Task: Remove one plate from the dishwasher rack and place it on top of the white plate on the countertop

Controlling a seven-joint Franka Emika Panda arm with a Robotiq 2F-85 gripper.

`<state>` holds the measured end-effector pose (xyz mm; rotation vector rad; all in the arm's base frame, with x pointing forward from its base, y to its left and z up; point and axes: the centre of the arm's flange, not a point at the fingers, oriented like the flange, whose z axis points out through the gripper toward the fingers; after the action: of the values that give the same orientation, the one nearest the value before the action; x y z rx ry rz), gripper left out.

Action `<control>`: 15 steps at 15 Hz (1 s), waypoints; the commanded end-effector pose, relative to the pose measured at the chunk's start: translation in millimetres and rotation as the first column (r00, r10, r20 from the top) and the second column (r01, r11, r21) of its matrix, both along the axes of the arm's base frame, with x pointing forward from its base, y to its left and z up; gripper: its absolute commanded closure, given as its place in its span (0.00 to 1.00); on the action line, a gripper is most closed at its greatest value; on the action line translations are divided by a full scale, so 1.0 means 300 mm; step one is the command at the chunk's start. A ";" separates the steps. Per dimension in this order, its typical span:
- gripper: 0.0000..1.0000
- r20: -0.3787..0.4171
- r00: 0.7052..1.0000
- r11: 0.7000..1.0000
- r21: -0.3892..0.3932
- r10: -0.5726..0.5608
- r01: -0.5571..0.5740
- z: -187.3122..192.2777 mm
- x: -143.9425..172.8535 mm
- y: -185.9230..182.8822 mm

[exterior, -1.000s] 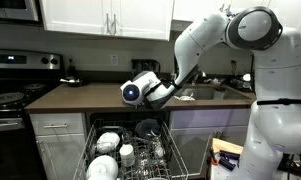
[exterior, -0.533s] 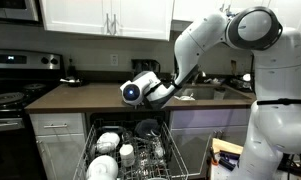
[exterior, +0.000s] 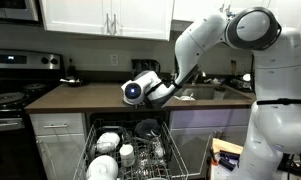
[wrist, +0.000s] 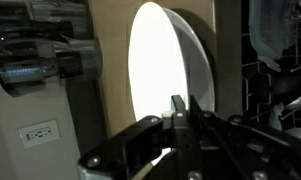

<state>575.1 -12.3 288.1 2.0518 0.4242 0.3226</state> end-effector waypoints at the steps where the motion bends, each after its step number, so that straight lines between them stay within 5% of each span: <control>1: 0.93 0.000 1.000 1.000 0.000 -0.001 0.001 0.000 0.000 -0.003; 14: 0.98 0.001 1.000 0.999 0.026 0.019 -0.019 -0.006 -0.002 -0.012; 15: 0.92 0.002 1.000 0.999 0.026 0.020 -0.020 -0.005 -0.003 -0.012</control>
<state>574.7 -13.3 286.1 2.0537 0.4239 0.3186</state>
